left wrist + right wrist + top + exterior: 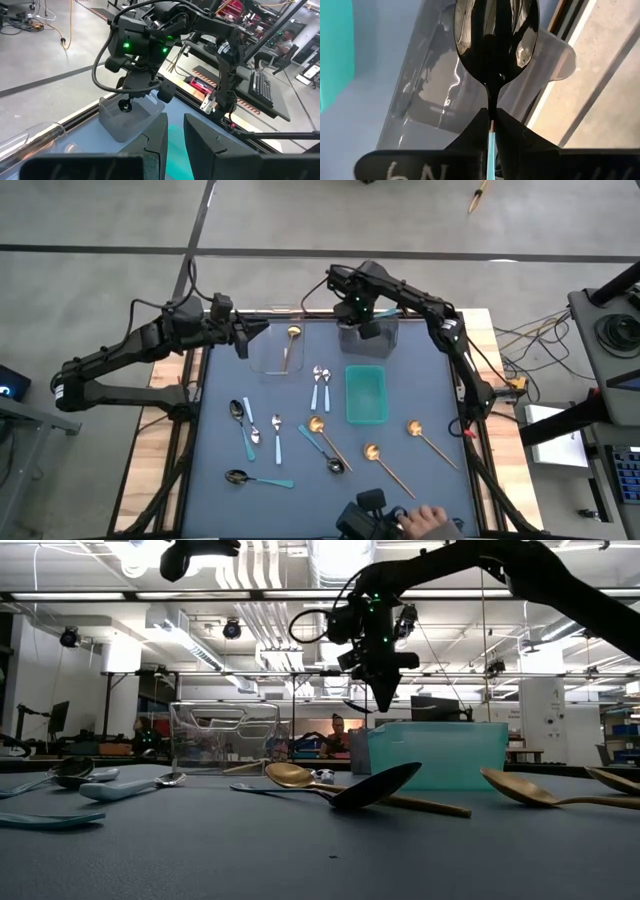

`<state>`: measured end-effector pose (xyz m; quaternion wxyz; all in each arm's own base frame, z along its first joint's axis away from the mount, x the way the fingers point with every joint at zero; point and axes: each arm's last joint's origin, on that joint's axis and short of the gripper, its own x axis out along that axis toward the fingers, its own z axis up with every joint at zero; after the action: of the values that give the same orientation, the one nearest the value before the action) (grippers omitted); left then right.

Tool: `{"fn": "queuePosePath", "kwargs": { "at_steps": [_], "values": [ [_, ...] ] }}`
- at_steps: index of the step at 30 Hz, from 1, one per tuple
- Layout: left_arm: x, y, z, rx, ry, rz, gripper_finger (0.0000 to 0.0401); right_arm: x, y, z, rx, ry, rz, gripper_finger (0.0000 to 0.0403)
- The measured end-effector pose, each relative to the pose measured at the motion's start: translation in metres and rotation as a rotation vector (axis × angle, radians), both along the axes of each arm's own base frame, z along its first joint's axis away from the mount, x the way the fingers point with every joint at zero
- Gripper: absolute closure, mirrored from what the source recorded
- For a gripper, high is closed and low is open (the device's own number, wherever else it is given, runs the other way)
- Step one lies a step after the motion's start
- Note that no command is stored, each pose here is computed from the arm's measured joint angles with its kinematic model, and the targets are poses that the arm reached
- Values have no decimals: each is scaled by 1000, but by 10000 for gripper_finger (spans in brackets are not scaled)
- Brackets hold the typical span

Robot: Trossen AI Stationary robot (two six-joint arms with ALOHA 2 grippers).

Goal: Sort silverware by color (type)
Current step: Put the blue spoon into the black bin

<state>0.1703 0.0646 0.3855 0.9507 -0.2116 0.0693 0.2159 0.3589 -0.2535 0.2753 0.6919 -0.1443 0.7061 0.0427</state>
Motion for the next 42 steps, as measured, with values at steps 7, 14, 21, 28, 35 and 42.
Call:
{"fn": "queuePosePath", "kwargs": {
  "at_steps": [7,14,21,28,35,42],
  "values": [
    [0,1,0,6,2,26,356,-1,0,-5,31,1,-2,394],
    [0,1,0,6,2,26,356,-1,1,-24,66,35,-15,394],
    [0,1,0,6,2,25,356,-1,0,-38,71,41,-23,394],
    [0,1,0,6,2,25,356,2,-1,-42,56,20,-22,394],
    [0,1,0,12,6,23,356,3,-2,-46,52,14,-22,394],
    [0,1,0,13,7,23,356,-1,-3,-54,67,35,-48,394]
  ]
}}
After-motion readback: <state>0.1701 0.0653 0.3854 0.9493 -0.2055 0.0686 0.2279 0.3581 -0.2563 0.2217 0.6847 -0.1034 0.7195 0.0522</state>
